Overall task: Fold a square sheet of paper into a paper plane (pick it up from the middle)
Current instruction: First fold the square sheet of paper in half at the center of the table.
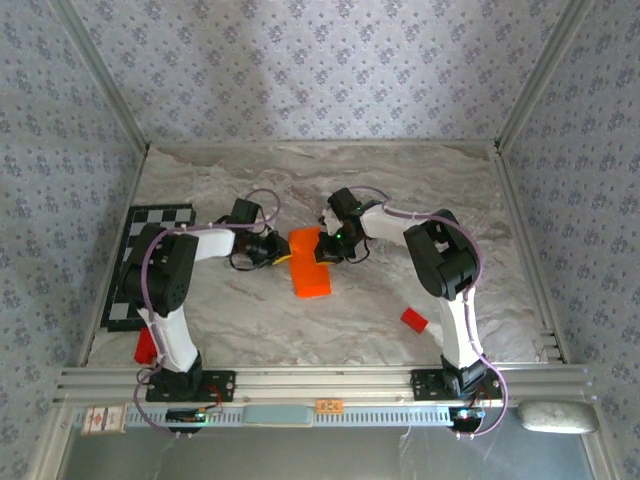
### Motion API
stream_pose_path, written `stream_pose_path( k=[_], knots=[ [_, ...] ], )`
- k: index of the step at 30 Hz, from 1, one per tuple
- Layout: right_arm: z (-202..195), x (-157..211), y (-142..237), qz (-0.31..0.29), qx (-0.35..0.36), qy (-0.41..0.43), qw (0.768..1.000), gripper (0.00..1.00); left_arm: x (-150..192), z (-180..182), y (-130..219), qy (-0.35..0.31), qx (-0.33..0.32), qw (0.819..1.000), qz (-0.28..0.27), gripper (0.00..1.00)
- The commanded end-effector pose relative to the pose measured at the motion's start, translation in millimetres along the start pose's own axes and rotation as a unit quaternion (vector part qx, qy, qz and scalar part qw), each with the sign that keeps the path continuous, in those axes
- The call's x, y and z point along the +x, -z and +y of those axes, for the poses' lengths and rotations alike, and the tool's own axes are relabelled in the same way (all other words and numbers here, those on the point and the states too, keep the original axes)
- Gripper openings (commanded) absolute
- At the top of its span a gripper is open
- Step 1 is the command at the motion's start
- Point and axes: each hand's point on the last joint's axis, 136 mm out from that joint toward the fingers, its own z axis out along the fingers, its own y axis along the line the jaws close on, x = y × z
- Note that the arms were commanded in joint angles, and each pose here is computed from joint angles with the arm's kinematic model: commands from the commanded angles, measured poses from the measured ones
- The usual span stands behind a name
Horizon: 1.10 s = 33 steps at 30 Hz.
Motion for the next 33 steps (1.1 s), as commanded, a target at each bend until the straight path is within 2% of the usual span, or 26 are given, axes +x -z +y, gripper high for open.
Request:
stream_pose_path(
  k=[1,6,11,19,29,33],
  knots=[
    [-107,63,-27,0.092,0.19,-0.061,0.976,0.09,0,5,15,-0.002,-0.019,1.0,-0.01,0.16],
    [-107,63,-27,0.093,0.189,-0.061,0.976,0.09,-3,-50,21,-0.045,0.047,0.998,-0.016,0.16],
    [-108,64,-29,0.098,0.188,-0.062,0.975,0.09,-5,-66,-4,-0.035,0.042,0.999,0.003,0.17],
    [-108,63,-28,0.098,0.191,-0.059,0.975,0.08,-13,-36,-29,-0.011,0.008,1.0,0.009,0.16],
    [-112,66,-27,0.101,0.198,-0.062,0.973,0.08,-38,20,-17,0.02,-0.028,0.999,-0.009,0.16],
    [-113,66,-25,0.1,0.201,-0.062,0.972,0.08,-51,20,-7,0.01,-0.033,0.999,-0.018,0.16]
  ],
)
